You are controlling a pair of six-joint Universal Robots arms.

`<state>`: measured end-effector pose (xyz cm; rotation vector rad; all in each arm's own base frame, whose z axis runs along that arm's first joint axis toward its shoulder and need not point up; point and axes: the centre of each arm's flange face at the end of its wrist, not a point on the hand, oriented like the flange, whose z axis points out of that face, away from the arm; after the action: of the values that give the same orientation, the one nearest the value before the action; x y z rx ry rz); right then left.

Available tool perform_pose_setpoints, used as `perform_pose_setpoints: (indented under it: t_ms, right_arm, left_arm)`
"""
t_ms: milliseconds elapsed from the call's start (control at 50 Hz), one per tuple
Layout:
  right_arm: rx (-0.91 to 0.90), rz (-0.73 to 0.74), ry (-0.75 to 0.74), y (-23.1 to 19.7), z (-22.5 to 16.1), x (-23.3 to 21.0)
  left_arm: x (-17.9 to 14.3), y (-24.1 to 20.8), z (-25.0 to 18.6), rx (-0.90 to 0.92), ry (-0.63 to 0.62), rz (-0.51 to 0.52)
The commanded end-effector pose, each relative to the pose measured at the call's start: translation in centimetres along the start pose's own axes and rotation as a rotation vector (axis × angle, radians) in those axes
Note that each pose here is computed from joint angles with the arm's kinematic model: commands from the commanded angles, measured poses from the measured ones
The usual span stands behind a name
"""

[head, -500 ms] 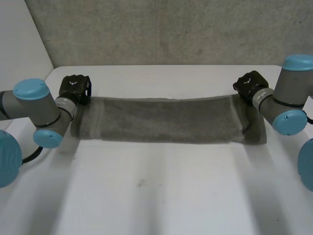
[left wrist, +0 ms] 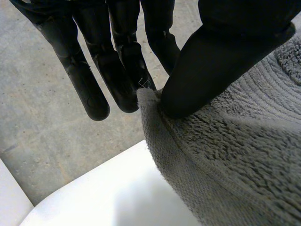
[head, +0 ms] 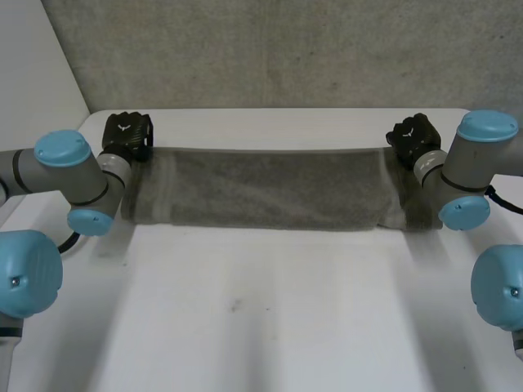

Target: Fold the towel.

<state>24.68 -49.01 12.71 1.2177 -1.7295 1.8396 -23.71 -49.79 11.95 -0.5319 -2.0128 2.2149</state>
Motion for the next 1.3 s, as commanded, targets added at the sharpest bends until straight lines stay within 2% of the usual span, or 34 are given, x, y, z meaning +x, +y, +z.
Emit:
perform_pose_setpoints:
  t_ms: [20,180,300,400,480,520,600,740,900,1060,1160,1300]
  right_arm:
    - [0.015,-0.006,0.022,0.1,0.3,-0.1]
    - [0.079,-0.004,0.079,-2.2,0.3,1.6]
    - [0.128,0.068,0.167,-6.4,-1.1,6.4]
    - [0.087,0.209,0.168,-9.7,-4.8,10.4]
    - [0.043,0.237,0.115,-10.7,-7.4,11.4]
    - [-0.009,0.246,0.071,-11.1,-10.0,11.5]
    - [-0.052,0.259,0.034,-11.2,-12.5,11.2]
    - [-0.138,0.289,-0.110,-10.0,-17.4,7.8]
    - [-0.177,0.347,-0.164,-6.7,-19.0,4.5]
    - [-0.128,0.387,-0.113,-3.8,-17.0,2.3]
    - [-0.143,0.388,-0.110,-1.8,-15.4,0.8]
    - [-0.190,0.388,-0.124,0.8,-13.3,-0.8]
  left_arm:
    - [0.3,0.3,-0.1,-0.001,0.013,-0.006]
    - [1.2,-1.5,-0.4,0.011,0.023,-0.009]
    - [0.7,-4.8,-2.2,0.000,0.018,-0.012]
    - [0.4,-8.0,-5.2,-0.013,0.023,-0.015]
    - [0.2,-11.1,-8.8,-0.008,0.020,-0.014]
    - [0.2,-11.8,-10.1,-0.008,0.019,-0.014]
    - [0.6,-13.4,-13.8,-0.008,0.025,-0.015]
    - [1.2,-13.5,-18.1,-0.051,0.026,-0.021]
    - [1.4,-12.7,-22.0,-0.100,-0.022,-0.026]
    - [2.1,-11.4,-23.5,-0.124,-0.027,-0.042]
    - [2.2,-10.3,-24.0,-0.107,-0.038,-0.074]
    - [2.3,-10.0,-24.1,-0.072,-0.042,-0.069]
